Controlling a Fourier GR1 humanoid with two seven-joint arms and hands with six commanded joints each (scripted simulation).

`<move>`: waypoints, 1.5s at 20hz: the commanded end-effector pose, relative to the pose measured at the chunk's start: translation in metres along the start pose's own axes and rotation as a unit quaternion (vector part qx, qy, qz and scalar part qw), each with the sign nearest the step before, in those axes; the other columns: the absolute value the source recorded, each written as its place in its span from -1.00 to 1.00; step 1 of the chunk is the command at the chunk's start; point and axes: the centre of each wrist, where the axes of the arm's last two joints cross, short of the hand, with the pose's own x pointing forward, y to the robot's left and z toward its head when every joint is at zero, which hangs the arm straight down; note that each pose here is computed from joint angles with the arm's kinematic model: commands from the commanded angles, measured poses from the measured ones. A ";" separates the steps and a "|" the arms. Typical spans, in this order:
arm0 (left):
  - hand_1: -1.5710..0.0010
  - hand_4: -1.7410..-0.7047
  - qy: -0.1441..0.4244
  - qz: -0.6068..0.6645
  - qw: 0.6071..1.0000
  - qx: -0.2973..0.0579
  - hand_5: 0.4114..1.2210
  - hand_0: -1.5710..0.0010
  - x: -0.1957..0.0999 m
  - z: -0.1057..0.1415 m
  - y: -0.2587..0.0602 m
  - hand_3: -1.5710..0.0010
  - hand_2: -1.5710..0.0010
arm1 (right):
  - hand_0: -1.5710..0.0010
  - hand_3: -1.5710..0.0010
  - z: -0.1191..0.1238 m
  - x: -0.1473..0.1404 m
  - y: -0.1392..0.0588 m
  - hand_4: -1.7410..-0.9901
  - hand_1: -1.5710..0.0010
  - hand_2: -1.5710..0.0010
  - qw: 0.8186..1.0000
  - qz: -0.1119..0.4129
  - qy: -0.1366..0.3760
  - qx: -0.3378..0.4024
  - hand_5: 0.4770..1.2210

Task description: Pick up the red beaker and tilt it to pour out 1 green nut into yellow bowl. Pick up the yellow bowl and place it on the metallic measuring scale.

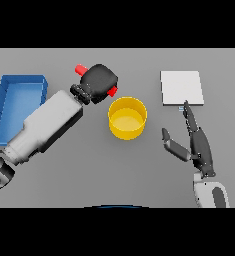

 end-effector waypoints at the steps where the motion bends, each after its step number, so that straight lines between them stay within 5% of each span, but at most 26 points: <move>1: -1.00 -0.84 -0.008 -0.024 1.000 -0.017 0.98 -1.00 0.001 -0.003 0.007 -1.00 -1.00 | 1.00 1.00 -0.001 0.000 0.001 0.32 1.00 1.00 1.000 0.001 0.003 -0.006 -0.46; 10: -1.00 -0.97 -0.045 -0.208 0.972 -0.099 1.00 -1.00 0.026 -0.023 0.023 -1.00 -1.00 | 1.00 1.00 0.002 -0.002 0.001 0.46 1.00 1.00 1.000 0.004 -0.002 -0.016 -0.54; 30: -1.00 -0.96 -0.105 -0.508 0.849 -0.098 1.00 -1.00 0.063 -0.044 0.051 -1.00 -1.00 | 1.00 1.00 -0.001 0.000 -0.001 0.57 1.00 1.00 1.000 0.011 0.001 -0.024 -0.57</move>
